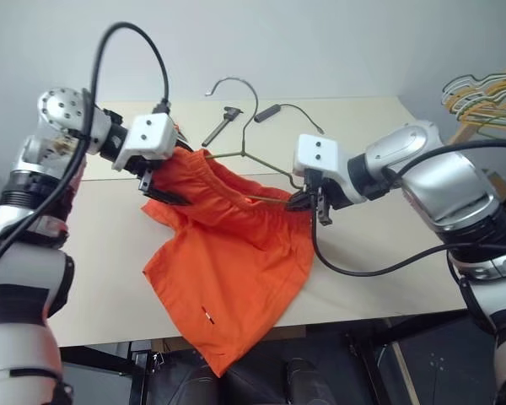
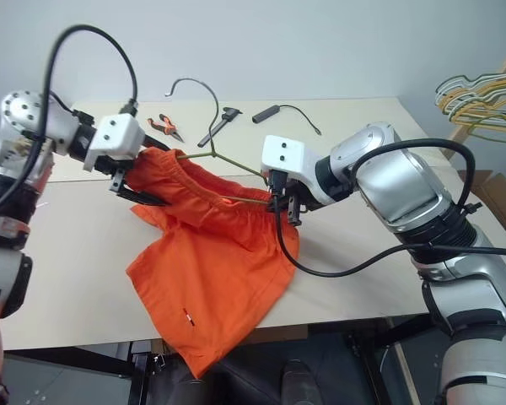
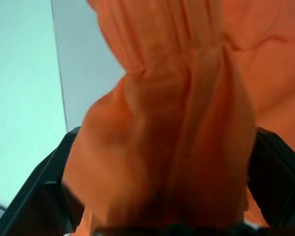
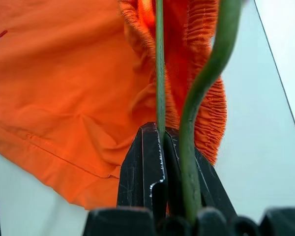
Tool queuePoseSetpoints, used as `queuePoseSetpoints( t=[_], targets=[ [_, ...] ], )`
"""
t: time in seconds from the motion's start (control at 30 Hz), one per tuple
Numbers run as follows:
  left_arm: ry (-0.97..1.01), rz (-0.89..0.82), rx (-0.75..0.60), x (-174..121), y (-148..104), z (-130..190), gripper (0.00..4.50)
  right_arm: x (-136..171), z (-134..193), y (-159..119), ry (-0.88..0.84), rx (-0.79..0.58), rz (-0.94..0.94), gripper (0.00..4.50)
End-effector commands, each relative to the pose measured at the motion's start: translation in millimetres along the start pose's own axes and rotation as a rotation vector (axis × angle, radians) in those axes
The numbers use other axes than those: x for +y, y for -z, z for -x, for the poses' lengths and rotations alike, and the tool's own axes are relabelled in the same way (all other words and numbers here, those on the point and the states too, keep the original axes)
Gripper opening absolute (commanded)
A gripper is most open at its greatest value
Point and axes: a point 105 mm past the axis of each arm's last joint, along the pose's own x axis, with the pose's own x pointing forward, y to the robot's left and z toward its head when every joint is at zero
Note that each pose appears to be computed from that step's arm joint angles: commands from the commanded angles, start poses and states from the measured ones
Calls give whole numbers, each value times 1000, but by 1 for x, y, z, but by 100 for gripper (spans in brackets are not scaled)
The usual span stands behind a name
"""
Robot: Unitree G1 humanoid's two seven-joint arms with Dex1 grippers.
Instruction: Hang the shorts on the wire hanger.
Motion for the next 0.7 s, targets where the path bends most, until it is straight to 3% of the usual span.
queuePoseSetpoints(
  t=[0.03,0.4,0.63,0.7],
  targets=[
    [-18,-51,-15,6,-12,6,363,-2,10,-14,29,-31,48,0],
    [-36,-29,-22,3,-8,14,14,-3,11,-15,24,-36,28,0],
    [-33,-7,-42,1,-9,14,2,-2,12,-17,18,-55,53,0],
    [-32,2,-51,1,-10,14,0,-2,14,-16,26,-54,56,55]
  ],
)
